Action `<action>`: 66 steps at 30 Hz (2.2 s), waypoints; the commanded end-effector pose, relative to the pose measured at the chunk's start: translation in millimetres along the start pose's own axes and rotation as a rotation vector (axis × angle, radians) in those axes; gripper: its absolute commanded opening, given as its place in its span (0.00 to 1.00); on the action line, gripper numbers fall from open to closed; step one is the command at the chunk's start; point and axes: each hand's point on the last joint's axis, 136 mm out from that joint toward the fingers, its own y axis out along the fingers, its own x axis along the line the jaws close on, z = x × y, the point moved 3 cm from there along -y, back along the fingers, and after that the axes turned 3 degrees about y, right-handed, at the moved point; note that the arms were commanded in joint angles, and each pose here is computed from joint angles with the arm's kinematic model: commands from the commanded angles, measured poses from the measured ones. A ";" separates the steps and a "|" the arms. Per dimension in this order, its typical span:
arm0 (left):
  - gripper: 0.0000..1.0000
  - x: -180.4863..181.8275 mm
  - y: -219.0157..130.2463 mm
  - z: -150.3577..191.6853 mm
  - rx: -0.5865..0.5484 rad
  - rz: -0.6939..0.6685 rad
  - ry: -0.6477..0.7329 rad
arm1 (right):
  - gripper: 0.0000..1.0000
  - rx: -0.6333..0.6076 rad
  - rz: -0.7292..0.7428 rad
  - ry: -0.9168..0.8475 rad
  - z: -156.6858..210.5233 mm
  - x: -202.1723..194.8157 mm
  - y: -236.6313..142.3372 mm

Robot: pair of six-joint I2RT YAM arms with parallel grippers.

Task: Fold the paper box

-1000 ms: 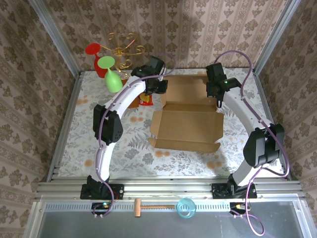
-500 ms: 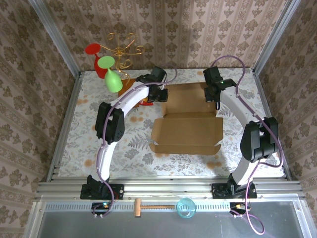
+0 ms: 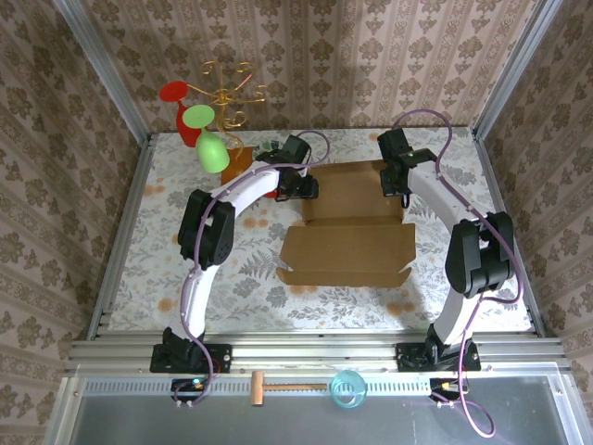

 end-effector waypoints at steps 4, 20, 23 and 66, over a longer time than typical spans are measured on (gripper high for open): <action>0.36 -6.9 -9.9 10.6 0.000 0.005 0.003 | 0.00 0.046 -0.044 -0.030 10.3 8.7 6.4; 0.00 11.7 -5.0 31.1 0.025 -0.222 0.054 | 0.00 0.075 -0.035 -0.026 12.3 8.8 10.4; 0.00 10.9 -7.8 28.5 0.008 -0.236 0.054 | 0.00 0.079 -0.028 -0.027 12.1 9.0 10.5; 0.00 1.9 -33.0 35.2 -0.033 -0.225 0.016 | 0.00 0.125 -0.028 -0.053 13.6 6.2 19.4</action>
